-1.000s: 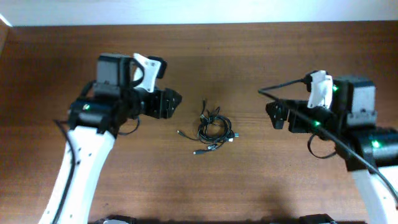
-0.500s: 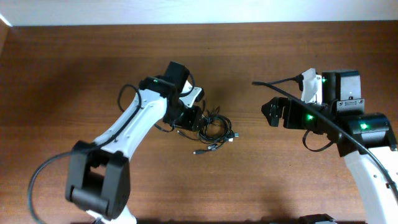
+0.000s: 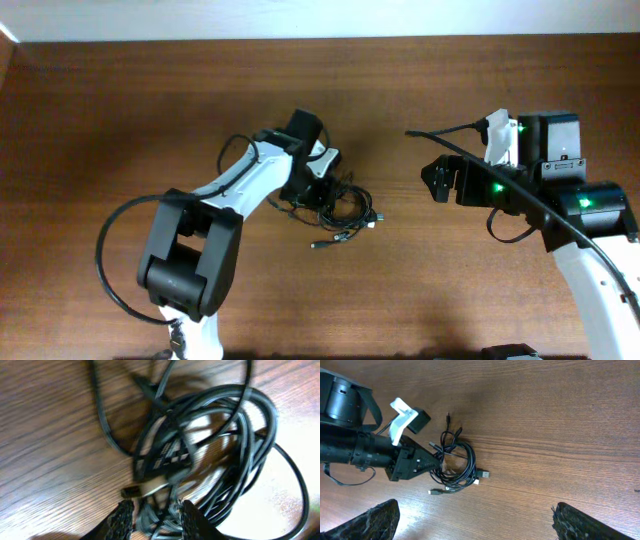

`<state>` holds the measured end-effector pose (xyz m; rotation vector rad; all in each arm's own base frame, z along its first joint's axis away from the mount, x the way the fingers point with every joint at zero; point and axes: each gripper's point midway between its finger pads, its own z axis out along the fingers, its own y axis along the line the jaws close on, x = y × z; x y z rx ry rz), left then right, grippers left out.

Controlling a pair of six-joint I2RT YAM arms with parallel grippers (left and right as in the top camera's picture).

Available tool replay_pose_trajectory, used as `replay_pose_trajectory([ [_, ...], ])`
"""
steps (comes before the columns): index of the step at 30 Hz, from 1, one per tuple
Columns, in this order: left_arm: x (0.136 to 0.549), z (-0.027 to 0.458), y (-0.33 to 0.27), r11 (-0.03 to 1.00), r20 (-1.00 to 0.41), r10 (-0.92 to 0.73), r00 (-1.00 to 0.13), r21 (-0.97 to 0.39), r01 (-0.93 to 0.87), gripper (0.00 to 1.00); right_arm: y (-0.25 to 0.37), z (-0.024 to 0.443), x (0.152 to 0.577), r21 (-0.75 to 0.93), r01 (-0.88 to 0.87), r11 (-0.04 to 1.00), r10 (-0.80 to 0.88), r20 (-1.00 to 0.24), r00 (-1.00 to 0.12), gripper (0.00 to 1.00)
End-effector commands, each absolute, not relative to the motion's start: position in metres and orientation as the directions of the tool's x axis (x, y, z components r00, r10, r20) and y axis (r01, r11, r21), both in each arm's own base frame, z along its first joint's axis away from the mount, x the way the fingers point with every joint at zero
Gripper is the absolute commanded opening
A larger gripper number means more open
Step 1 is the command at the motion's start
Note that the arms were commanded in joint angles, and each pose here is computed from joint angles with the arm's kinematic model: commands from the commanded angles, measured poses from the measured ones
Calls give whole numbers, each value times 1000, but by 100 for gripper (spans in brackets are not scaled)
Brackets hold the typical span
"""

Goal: Untangle cables
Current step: 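Reach the left gripper down and grasp the black cable bundle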

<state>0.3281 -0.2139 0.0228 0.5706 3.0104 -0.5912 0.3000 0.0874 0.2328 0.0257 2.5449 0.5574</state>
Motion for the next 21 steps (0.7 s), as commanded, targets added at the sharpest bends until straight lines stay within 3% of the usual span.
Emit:
replay_pose_trajectory([
  [1,324,16,-224,854,-80,375,-924,-358,378,35,86,237,303,373,-99,923,116,-513,-851,99],
  [16,318,-2,-227,854,-48,390,-919,-354,381,23,85,226,298,373,-78,925,113,-464,-879,99],
  [21,318,-3,-227,853,-52,389,-920,-355,382,0,86,210,301,371,-55,927,110,-410,-906,99],
])
